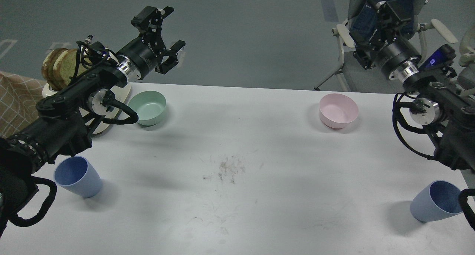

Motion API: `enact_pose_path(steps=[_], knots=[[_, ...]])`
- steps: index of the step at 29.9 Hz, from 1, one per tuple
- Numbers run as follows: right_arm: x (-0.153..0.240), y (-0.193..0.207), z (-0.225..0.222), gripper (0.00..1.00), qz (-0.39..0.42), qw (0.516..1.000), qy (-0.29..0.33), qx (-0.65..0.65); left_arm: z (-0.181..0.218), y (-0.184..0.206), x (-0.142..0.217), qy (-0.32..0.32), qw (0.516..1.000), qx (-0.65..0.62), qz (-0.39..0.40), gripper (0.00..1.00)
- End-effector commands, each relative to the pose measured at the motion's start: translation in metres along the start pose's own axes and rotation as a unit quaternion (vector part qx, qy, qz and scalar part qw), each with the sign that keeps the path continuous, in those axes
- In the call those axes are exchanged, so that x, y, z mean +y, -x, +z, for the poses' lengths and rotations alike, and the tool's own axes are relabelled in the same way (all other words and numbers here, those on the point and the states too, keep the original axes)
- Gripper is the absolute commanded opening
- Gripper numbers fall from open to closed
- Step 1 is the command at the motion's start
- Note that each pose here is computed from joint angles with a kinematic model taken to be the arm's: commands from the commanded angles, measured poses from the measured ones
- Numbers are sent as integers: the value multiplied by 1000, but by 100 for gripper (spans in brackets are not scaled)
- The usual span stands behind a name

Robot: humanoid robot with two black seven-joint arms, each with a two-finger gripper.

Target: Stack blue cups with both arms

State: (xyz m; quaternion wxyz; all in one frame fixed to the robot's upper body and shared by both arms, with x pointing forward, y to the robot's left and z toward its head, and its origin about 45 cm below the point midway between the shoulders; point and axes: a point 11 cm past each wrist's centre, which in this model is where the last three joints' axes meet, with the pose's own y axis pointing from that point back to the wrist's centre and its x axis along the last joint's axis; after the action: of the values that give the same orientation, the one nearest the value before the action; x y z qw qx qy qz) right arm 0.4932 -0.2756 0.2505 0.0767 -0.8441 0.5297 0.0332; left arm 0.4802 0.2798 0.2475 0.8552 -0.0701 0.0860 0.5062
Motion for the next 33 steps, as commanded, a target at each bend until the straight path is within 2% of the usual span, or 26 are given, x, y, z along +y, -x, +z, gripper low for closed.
enact_pose_path(steps=[1, 14, 19, 24, 29, 33], knots=[[3, 12, 19, 100, -14, 999, 7, -31, -8, -1, 5, -3, 1000, 9, 2, 98], [6, 14, 30, 100, -9, 999, 18, -32, -2, -7, 5, 20, 999, 23, 21, 98], [13, 12, 40, 100, -6, 999, 26, -37, -8, -15, 2, 11, 998, 14, 62, 98], [13, 13, 41, 100, -6, 999, 27, -38, -7, -13, 1, 17, 998, 12, 56, 98], [9, 15, 36, 100, -10, 999, 21, -40, 0, -10, 2, 58, 997, 15, 46, 98], [8, 16, 35, 100, -10, 999, 20, -39, -3, -9, 2, 59, 997, 16, 46, 98]])
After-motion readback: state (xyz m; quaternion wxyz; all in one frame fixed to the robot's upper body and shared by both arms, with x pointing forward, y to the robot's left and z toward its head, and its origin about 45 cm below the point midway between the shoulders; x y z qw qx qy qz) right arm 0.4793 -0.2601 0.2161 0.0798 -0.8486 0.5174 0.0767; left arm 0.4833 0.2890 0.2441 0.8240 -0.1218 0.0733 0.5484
